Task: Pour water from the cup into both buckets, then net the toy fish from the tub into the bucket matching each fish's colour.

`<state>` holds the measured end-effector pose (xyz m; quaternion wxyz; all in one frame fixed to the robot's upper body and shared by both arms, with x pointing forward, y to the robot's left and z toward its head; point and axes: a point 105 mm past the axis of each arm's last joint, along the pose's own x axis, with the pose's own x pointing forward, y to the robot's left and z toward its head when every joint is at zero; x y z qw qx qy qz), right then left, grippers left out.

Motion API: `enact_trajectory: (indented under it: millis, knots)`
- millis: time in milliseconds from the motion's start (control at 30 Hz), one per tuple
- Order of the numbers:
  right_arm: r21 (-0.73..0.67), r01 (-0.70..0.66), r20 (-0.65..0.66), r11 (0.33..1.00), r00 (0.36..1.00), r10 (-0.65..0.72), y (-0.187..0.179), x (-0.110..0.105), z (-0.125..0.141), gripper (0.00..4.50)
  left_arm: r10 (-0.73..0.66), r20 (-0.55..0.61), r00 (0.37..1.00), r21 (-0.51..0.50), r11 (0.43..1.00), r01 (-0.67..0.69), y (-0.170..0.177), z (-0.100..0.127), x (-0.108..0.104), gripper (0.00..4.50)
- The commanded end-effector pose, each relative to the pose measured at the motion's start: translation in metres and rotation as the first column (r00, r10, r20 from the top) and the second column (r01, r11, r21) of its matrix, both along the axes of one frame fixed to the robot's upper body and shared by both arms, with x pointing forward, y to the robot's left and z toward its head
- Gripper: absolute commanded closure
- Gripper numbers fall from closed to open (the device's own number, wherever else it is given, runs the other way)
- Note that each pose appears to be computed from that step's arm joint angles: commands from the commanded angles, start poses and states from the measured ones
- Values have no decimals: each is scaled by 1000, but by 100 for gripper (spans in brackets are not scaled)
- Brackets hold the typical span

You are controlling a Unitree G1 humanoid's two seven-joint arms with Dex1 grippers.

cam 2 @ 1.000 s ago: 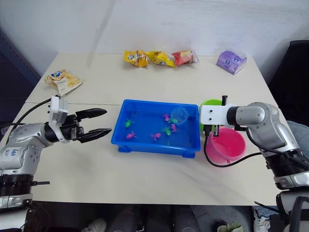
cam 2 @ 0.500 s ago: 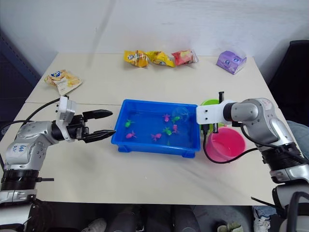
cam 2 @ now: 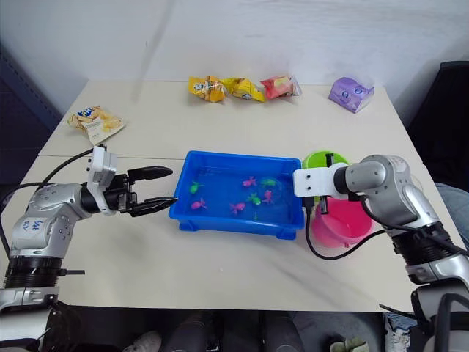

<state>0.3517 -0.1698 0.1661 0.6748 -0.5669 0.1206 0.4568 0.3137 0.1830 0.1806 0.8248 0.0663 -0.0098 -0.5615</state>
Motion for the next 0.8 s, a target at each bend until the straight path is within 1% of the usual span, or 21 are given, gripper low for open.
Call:
enact_trajectory:
  millis: [33, 100, 333, 467, 600, 800]
  knots:
    - [64, 21, 7, 998, 1000, -22, 0, -5, 18, 450, 4, 34, 999, 4, 1000, -5, 2, 6, -2, 6]
    - [90, 44, -21, 995, 999, -43, -1, -7, 20, 450, 13, 33, 999, -1, 1000, -13, 4, 6, -1, 6]
    - [101, 68, -67, 993, 996, -61, -3, -14, 23, 450, 22, 31, 999, -6, 1000, -22, 5, 3, -1, 6]
    - [139, 98, -102, 985, 991, -84, -6, -17, 29, 450, 20, 34, 999, -4, 1000, -20, 5, 3, 0, 6]
    - [216, 137, -135, 967, 985, -109, -5, -21, 39, 450, 17, 34, 999, -6, 1000, -17, 5, 3, 1, 6]
    - [307, 216, -199, 927, 967, -159, -9, -28, 47, 450, 9, 38, 999, -9, 1000, -9, 3, 3, 4, 6]
